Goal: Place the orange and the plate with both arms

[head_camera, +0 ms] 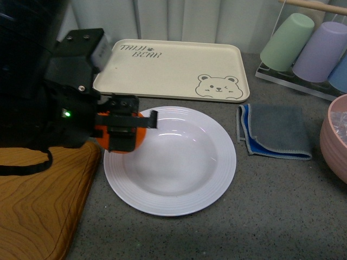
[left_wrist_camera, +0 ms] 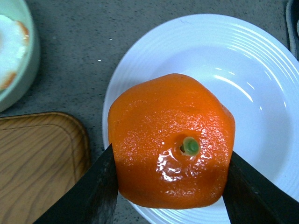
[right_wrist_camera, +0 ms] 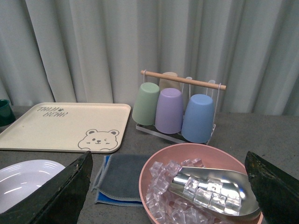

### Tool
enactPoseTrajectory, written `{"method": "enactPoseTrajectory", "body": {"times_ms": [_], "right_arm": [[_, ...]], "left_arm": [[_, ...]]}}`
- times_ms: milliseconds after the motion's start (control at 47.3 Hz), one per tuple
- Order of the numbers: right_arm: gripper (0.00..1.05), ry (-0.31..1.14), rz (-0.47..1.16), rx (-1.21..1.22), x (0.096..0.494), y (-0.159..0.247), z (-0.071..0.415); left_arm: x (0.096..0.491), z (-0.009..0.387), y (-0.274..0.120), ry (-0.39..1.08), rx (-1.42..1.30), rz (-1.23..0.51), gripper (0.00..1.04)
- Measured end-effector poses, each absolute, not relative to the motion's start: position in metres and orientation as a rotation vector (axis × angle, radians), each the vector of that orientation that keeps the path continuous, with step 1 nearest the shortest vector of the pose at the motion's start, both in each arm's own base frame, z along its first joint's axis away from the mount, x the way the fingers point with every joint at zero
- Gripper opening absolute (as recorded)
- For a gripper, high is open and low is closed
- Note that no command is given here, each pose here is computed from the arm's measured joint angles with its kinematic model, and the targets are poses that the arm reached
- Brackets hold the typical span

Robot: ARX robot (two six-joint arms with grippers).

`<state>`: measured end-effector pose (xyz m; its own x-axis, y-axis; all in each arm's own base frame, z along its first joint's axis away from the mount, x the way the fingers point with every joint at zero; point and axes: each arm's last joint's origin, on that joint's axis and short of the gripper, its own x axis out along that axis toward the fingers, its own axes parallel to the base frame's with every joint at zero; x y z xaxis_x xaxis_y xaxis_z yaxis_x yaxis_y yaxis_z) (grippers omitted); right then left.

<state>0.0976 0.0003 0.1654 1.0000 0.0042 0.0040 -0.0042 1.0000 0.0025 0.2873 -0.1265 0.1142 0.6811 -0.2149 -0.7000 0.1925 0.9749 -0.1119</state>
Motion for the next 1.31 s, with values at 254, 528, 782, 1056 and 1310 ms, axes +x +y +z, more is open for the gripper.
{"method": "enactPoseTrajectory", "body": {"times_ms": [254,528,782,1056,1310], "right_arm": [[0.95,-0.004,0.004,0.002,0.098,0.0,0.165],[0.95,-0.004,0.004,0.002,0.098,0.0,0.165],[0.95,-0.004,0.004,0.002,0.098,0.0,0.165],[0.95,-0.004,0.004,0.002,0.098,0.0,0.165],[0.95,-0.004,0.004,0.002,0.098,0.0,0.165]], "left_arm": [[0.292,0.096,-0.161,0.824,0.016,-0.287,0.52],[0.3,0.083,-0.181,0.837,0.028,-0.303,0.52],[0.304,0.071,-0.187,0.859,0.047,-0.293,0.52],[0.304,0.071,-0.188,0.863,0.042,-0.292,0.8],[0.3,0.092,-0.178,0.788,0.0,-0.288,0.98]]}}
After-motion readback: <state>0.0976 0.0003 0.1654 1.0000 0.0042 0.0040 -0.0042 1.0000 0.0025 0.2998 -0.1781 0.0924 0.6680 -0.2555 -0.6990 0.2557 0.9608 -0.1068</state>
